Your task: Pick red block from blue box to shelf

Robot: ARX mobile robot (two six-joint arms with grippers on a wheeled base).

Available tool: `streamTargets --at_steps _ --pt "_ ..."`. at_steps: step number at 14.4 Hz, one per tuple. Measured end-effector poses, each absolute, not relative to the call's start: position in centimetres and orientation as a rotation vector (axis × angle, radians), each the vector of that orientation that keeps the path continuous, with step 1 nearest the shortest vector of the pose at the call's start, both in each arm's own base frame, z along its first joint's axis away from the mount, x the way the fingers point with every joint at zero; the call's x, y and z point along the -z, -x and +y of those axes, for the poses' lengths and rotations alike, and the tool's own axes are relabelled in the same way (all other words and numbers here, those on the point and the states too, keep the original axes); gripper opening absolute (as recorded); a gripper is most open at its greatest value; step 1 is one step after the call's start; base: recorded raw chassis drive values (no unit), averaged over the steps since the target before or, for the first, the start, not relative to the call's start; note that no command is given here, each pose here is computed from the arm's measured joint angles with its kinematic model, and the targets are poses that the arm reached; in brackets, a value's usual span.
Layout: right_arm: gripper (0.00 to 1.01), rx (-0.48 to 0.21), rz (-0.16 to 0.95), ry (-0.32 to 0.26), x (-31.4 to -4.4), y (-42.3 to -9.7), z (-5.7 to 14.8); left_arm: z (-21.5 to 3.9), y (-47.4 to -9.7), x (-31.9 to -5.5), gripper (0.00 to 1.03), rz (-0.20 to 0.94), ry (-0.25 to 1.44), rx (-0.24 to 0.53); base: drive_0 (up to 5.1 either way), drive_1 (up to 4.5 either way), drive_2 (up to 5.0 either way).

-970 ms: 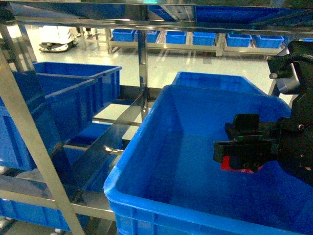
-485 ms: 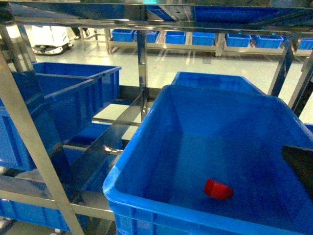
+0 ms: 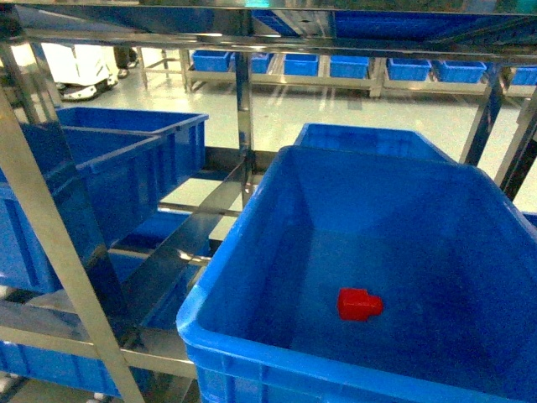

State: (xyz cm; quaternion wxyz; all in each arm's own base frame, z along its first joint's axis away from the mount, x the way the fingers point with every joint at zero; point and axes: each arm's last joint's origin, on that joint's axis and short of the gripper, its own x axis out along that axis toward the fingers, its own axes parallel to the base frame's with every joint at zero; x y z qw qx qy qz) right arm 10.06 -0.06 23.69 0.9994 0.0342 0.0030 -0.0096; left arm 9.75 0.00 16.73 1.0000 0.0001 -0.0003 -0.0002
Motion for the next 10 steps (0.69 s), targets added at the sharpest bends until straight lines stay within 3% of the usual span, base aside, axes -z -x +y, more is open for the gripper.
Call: streamTargets --at_steps 2,7,10 --pt "0.61 0.0 -0.017 -0.024 -22.0 -9.6 0.0 0.0 -9.7 -16.7 0.98 0.0 0.0 0.0 0.0 0.0 0.0" --pt "0.01 0.0 -0.001 -0.004 -19.4 -9.7 0.0 0.0 -9.7 -16.7 0.98 -0.001 0.0 0.0 0.0 0.0 0.0" --pt "0.02 0.0 0.006 -0.006 -18.6 -9.8 0.0 0.0 -9.7 -16.7 0.98 -0.001 0.0 0.0 0.0 0.0 0.0"
